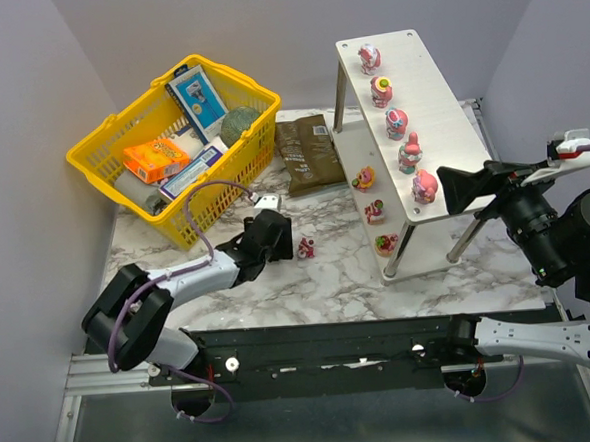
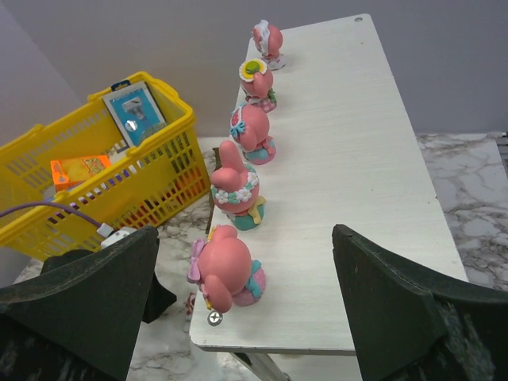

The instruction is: Place and organize the plastic toys onto the shelf

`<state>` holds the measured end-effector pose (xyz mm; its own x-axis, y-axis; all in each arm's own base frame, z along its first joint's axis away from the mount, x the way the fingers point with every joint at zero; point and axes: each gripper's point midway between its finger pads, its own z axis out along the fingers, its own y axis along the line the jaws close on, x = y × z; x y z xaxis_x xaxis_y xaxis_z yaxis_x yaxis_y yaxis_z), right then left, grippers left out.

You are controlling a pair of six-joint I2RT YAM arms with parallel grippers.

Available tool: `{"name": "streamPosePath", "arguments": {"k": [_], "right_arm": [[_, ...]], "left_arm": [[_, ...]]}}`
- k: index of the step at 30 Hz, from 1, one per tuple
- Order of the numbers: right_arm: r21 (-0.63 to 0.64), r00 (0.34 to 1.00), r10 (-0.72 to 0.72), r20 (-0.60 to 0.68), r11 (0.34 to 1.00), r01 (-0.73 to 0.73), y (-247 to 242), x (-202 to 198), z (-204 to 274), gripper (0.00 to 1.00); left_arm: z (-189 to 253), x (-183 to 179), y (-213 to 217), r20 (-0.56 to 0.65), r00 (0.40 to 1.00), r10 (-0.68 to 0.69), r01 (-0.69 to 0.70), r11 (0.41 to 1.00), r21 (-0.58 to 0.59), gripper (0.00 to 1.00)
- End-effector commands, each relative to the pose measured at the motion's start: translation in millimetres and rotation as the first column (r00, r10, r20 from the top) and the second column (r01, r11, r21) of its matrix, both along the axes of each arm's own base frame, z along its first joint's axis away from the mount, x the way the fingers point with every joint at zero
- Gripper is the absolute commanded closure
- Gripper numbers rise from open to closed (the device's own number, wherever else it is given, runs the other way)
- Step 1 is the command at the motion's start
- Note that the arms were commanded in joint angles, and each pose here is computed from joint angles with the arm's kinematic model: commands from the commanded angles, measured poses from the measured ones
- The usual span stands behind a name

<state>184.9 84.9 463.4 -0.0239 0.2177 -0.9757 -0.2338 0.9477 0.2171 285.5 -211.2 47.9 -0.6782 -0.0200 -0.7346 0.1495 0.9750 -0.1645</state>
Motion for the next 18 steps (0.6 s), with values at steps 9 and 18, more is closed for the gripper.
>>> {"name": "streamPosePath", "arguments": {"k": [9,18], "right_arm": [[-0.012,1.000,-0.020,0.006,1.000,0.020,-3,2,8,0.03],[-0.009,1.000,-0.015,0.000,1.000,0.015,2,3,7,0.03]], "left_arm": [[49,-24,-73,0.132,0.881,-0.455,0.472,0.867,-0.162,0.10],[43,-20,-88,0.112,0.859,-0.499,0.511,0.845,-0.154,0.18]]}}
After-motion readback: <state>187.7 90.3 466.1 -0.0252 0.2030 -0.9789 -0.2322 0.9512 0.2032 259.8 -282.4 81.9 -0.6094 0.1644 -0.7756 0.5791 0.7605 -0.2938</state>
